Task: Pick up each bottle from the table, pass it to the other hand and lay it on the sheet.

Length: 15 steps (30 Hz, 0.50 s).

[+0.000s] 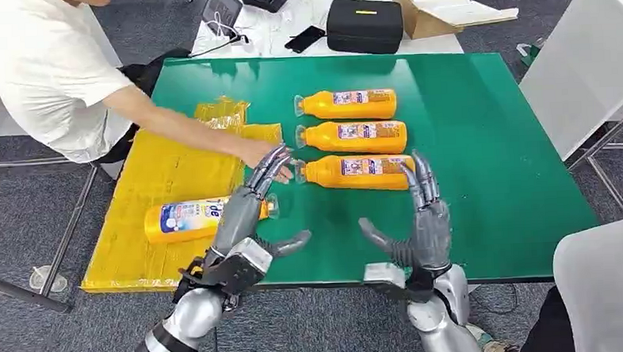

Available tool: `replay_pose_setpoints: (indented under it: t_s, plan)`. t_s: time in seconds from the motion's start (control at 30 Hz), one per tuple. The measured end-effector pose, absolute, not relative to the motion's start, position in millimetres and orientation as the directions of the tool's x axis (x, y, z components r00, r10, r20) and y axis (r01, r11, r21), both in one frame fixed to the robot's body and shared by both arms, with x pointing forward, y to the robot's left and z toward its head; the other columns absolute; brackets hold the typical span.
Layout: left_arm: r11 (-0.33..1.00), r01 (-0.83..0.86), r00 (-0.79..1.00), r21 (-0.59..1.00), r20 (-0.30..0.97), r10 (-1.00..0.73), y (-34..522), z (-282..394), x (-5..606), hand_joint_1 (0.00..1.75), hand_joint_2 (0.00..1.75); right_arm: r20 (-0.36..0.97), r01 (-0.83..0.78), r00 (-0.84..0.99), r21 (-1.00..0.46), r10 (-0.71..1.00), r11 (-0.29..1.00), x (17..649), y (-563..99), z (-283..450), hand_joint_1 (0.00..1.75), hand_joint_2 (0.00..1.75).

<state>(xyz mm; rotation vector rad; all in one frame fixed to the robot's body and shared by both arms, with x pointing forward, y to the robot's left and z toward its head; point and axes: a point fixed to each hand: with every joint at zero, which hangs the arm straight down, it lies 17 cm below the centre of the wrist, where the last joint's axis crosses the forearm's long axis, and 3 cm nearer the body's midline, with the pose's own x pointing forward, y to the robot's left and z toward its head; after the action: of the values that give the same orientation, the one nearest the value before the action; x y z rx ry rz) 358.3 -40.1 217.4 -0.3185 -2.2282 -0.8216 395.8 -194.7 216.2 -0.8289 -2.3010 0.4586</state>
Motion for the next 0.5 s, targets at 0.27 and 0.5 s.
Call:
replay_pose_setpoints:
  t_s: [0.27, 0.5]
  plan:
    - [0.772, 0.461, -0.710, 0.438, 0.704, 0.024, -44, 230, 346, 0.00, 1.75, 0.427, 0.433, -0.565, -0.575, 0.706, 0.694, 402, -200, 196, 0.00, 1.75]
    - [0.775, 0.464, -0.701, 0.428, 0.712, 0.027, -44, 229, 346, 0.00, 1.75, 0.405, 0.437, -0.560, -0.597, 0.723, 0.673, 403, -200, 195, 0.00, 1.75]
